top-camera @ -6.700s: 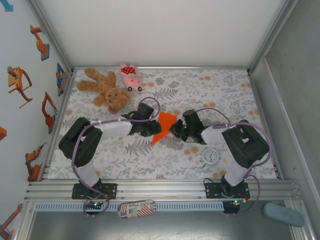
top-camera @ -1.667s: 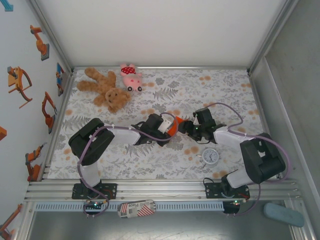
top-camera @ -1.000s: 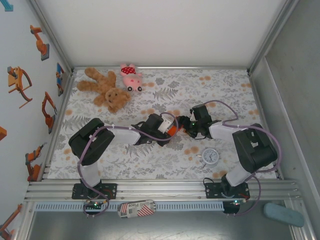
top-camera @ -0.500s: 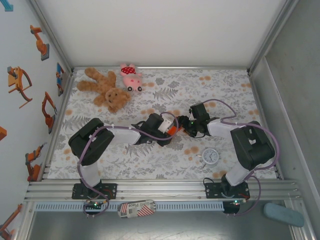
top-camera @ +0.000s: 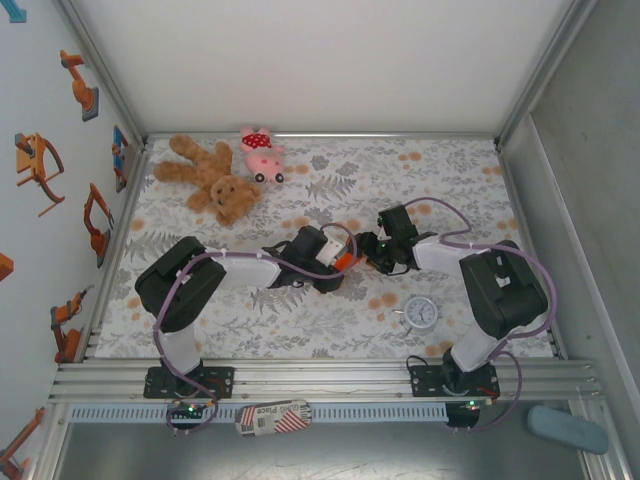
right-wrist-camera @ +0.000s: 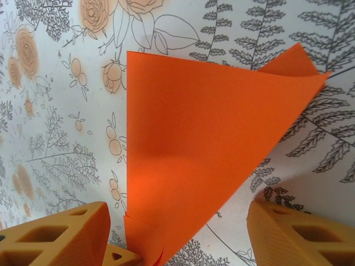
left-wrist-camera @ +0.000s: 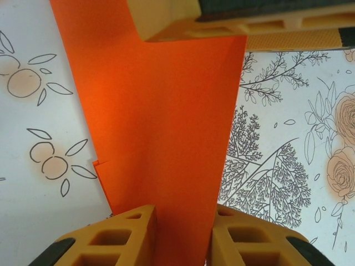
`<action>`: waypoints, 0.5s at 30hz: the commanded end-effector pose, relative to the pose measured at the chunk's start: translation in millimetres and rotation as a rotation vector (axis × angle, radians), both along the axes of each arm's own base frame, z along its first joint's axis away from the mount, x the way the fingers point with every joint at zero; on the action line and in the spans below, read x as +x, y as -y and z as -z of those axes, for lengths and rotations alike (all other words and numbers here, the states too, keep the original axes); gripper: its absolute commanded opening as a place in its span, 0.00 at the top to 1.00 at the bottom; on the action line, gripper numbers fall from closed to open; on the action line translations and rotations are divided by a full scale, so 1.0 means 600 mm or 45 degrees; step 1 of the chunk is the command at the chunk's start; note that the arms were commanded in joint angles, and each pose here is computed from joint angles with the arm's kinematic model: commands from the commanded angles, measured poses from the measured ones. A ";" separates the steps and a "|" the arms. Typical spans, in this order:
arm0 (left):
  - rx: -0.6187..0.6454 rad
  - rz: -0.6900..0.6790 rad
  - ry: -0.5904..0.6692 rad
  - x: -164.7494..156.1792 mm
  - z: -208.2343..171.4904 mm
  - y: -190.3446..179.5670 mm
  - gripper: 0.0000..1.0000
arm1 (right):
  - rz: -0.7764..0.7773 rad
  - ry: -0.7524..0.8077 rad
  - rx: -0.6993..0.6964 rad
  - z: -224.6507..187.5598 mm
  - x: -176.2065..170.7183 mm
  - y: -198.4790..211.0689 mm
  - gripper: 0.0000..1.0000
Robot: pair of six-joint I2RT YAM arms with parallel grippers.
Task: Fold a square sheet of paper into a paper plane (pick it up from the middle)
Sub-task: Fold the wing for the fifth time at the center of the table.
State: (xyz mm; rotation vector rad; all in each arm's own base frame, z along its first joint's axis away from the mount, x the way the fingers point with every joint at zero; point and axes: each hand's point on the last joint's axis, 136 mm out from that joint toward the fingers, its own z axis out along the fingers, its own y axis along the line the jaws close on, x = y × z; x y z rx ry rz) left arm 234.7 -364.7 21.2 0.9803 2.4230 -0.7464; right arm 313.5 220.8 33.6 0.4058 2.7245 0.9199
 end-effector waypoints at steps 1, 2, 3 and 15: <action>-0.022 0.005 -0.026 -0.004 -0.018 0.006 0.69 | -0.026 -0.049 -0.044 0.022 -0.010 -0.005 0.36; -0.023 0.003 -0.023 -0.003 -0.019 0.006 0.69 | -0.023 -0.055 -0.045 0.023 -0.011 -0.004 0.36; -0.025 0.002 -0.022 -0.002 -0.021 0.006 0.69 | -0.025 -0.060 -0.050 0.025 -0.011 -0.004 0.37; -0.049 0.001 -0.030 -0.003 -0.027 0.009 0.65 | -0.025 -0.105 -0.075 0.039 -0.015 -0.004 0.39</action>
